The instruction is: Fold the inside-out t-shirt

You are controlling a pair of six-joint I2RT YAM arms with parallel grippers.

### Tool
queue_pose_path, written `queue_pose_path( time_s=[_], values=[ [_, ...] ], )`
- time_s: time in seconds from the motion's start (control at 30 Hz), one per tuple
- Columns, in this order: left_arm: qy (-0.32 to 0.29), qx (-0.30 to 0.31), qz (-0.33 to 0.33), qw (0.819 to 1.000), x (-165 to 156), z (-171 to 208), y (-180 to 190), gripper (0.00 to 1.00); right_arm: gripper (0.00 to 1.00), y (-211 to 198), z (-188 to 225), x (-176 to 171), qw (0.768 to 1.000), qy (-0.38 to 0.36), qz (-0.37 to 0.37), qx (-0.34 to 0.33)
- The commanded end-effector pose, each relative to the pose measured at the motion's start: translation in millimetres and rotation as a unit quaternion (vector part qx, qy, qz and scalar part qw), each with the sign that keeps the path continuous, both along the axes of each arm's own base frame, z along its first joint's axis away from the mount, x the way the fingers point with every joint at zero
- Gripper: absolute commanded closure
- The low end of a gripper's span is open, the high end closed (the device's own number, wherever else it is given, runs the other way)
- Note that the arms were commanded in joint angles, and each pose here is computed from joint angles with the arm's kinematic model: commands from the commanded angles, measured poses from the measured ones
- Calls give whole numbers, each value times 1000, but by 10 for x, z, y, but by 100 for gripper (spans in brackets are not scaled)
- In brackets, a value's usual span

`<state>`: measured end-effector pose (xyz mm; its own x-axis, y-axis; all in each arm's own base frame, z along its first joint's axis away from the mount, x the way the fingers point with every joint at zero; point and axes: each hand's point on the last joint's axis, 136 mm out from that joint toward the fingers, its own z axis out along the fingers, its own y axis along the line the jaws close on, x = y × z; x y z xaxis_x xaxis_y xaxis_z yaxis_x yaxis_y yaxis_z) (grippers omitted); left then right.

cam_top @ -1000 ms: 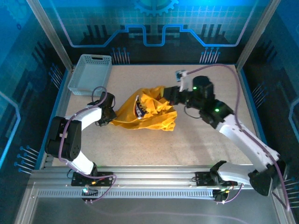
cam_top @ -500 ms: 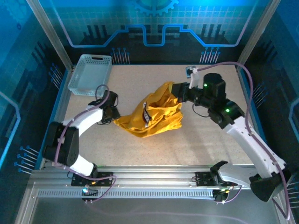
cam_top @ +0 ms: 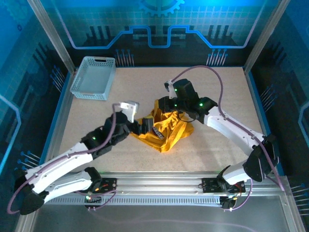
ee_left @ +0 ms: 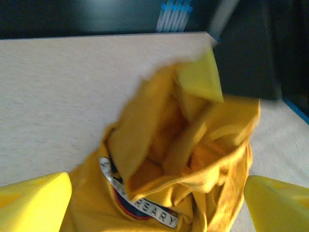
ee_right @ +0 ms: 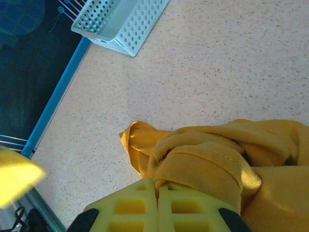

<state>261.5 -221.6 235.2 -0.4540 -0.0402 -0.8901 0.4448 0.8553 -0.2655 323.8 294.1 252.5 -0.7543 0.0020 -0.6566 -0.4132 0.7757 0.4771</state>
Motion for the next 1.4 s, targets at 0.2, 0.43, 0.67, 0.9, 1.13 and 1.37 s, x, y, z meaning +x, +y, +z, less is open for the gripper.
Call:
queue_pose_path(
  time_s=[0.2, 0.43, 0.67, 0.9, 1.13, 1.37],
  values=[
    [-118, -10, -136, 984, -112, -40, -511, 15, 100, 292, 433, -85, 998, -2, 24, 49],
    [-140, -3, -107, 984, 41, -59, -552, 11, 100, 411, 408, -147, 998, 5, 32, 44],
    [-139, 30, -75, 987, 215, -179, -548, 21, 100, 509, 433, -177, 998, 13, 45, 52],
    [-128, 25, -58, 990, 242, -193, -508, 72, 98, 379, 315, -75, 1000, 10, 11, 14],
    [-115, -2, -21, 993, 256, -138, -334, 95, 60, 76, 223, 81, 1000, 10, -18, -10],
    [-78, -54, 1, 995, 303, -163, -93, 100, 19, -635, -226, -114, 994, 1, -75, -76]
  ],
)
